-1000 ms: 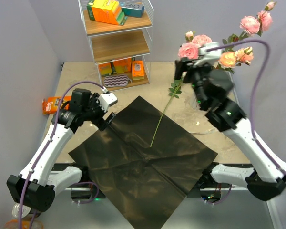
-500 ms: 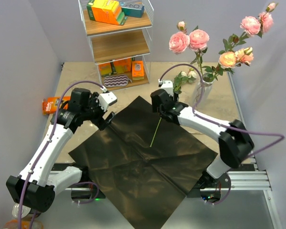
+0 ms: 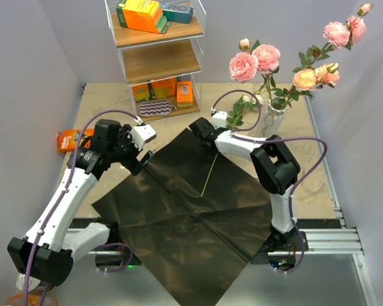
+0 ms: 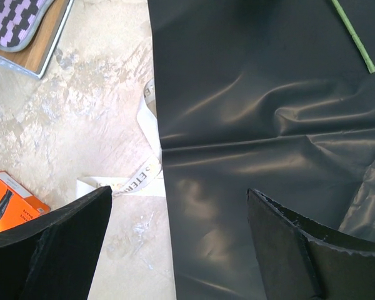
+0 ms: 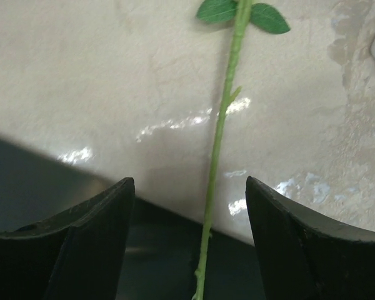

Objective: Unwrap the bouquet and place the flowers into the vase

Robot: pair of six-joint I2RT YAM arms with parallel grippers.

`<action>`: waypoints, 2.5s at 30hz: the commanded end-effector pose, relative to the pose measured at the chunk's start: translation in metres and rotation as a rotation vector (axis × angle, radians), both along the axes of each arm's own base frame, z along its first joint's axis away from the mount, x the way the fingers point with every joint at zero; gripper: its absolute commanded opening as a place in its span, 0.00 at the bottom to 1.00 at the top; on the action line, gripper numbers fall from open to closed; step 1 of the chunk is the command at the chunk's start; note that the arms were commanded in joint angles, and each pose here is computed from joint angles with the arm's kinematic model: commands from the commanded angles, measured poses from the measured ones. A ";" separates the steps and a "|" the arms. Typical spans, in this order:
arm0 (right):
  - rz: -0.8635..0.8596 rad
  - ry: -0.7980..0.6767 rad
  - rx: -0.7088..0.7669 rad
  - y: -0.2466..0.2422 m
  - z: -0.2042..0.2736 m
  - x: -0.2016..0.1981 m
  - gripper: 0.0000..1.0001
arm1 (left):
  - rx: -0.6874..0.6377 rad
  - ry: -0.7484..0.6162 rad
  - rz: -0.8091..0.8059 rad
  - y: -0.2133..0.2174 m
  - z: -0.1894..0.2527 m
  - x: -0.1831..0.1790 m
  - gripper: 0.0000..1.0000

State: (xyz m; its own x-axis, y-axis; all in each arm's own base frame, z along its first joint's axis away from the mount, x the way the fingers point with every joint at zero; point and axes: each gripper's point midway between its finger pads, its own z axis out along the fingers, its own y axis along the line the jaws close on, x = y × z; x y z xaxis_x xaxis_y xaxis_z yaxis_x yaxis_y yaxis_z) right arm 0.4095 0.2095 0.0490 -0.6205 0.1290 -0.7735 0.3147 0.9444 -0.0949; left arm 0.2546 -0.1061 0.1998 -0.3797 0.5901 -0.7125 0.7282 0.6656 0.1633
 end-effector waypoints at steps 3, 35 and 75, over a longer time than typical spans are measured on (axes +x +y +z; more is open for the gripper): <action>-0.139 -0.065 0.094 -0.018 0.014 0.033 0.73 | 0.028 -0.006 0.004 0.006 -0.007 -0.002 0.92; -0.044 -0.025 0.214 -0.009 -0.020 0.038 0.00 | 0.066 -0.015 0.013 0.011 -0.012 0.004 0.92; 0.044 -0.089 0.072 0.018 -0.002 0.017 0.00 | 0.071 -0.022 0.003 0.014 -0.019 -0.002 0.92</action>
State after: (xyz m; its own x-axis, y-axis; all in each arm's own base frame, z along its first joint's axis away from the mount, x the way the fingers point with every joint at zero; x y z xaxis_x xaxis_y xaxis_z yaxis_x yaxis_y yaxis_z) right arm 0.4491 0.2134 0.0255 -0.5794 0.2275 -0.7827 0.3309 0.9432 0.0292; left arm 0.2486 -0.0906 0.1719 -0.4066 0.6440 -0.6481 0.7230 0.6605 0.2027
